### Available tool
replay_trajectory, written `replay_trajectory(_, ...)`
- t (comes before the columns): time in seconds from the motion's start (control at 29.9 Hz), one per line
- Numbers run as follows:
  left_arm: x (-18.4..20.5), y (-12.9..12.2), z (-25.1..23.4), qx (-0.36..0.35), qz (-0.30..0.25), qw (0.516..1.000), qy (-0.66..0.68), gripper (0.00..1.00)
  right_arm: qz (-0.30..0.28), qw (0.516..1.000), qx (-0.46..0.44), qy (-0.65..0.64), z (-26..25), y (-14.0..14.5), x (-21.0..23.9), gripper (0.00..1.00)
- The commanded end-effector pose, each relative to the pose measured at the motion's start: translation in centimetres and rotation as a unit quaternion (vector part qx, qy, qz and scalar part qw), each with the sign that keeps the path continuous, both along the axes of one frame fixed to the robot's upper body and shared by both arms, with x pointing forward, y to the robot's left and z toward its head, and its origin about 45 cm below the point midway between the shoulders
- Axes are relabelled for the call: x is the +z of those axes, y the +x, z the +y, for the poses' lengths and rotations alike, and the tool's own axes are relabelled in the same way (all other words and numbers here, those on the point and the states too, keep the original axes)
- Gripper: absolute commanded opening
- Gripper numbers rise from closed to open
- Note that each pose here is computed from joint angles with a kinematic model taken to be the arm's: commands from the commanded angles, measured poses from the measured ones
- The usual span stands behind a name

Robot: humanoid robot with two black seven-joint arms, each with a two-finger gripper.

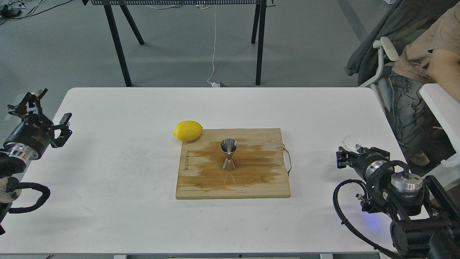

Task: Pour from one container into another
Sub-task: 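Lower the glass cup onto the table and release it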

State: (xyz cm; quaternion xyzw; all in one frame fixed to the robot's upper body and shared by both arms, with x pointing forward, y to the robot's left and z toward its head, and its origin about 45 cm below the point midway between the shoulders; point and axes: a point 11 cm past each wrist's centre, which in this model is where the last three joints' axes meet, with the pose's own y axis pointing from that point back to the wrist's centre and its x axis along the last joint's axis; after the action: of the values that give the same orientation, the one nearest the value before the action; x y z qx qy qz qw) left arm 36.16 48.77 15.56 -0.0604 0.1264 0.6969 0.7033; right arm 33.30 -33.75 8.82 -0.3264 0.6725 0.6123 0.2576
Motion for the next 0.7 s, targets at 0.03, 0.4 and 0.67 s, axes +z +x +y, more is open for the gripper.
replay_trajectory(0.03, -0.1, -0.1, 0.1, 0.002, 0.002, 1.0, 0.001, 0.96, 0.019, 1.0, -0.007, 0.0, -0.3, -0.7, -1.2, 0.44)
replay_trajectory(0.4, 0.0, -0.1, 0.2, 0.002, 0.001, 1.0, 0.001, 0.96, 0.031, 1.0, 0.003, 0.003, 0.7, -1.3, -2.2, 0.47)
replay_trajectory(0.67, 0.0, -0.1, 0.3, 0.003, 0.001, 1.0, 0.003, 0.96, 0.03, 0.999, 0.004, 0.008, 1.2, -1.3, -2.2, 0.53)
